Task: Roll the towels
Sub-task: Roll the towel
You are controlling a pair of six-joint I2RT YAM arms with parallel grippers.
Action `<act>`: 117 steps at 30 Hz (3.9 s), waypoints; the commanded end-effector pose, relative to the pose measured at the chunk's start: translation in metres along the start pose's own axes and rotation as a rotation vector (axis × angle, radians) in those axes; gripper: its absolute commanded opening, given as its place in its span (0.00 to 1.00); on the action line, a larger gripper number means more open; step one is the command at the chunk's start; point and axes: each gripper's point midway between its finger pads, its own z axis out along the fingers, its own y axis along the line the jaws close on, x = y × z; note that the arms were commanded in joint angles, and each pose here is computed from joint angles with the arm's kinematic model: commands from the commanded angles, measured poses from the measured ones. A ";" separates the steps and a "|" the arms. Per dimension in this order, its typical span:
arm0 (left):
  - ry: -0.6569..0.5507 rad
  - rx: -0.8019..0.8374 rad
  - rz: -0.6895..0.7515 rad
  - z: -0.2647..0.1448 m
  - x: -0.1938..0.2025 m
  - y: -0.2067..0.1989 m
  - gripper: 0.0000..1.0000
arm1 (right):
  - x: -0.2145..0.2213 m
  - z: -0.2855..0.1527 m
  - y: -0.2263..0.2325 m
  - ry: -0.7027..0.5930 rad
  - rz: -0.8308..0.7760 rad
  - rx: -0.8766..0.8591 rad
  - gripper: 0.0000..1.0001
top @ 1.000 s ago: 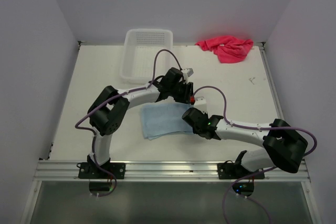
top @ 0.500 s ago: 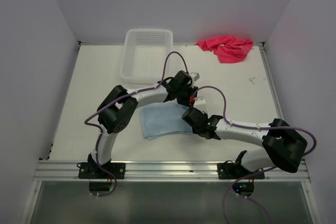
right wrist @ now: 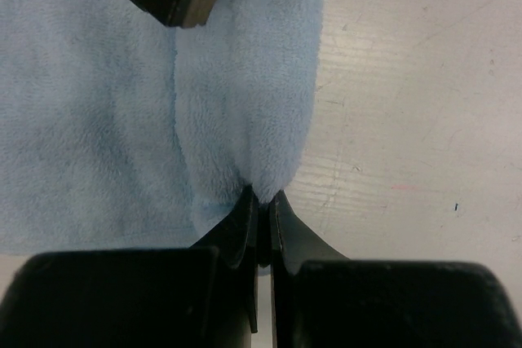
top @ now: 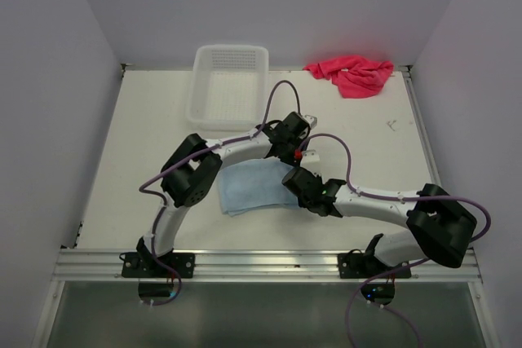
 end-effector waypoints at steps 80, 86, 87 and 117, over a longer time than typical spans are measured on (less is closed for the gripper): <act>-0.255 0.280 -0.080 -0.007 0.022 0.056 0.00 | -0.010 0.000 0.039 -0.026 -0.579 0.356 0.00; -0.242 0.274 -0.091 -0.003 0.031 0.060 0.00 | -0.015 -0.012 0.045 -0.038 -0.504 0.282 0.19; -0.240 0.274 -0.093 -0.002 0.032 0.060 0.00 | -0.018 -0.015 0.047 -0.046 -0.480 0.265 0.22; -0.213 0.261 -0.108 0.001 0.053 0.067 0.00 | -0.064 -0.042 0.035 -0.045 0.386 -0.473 0.57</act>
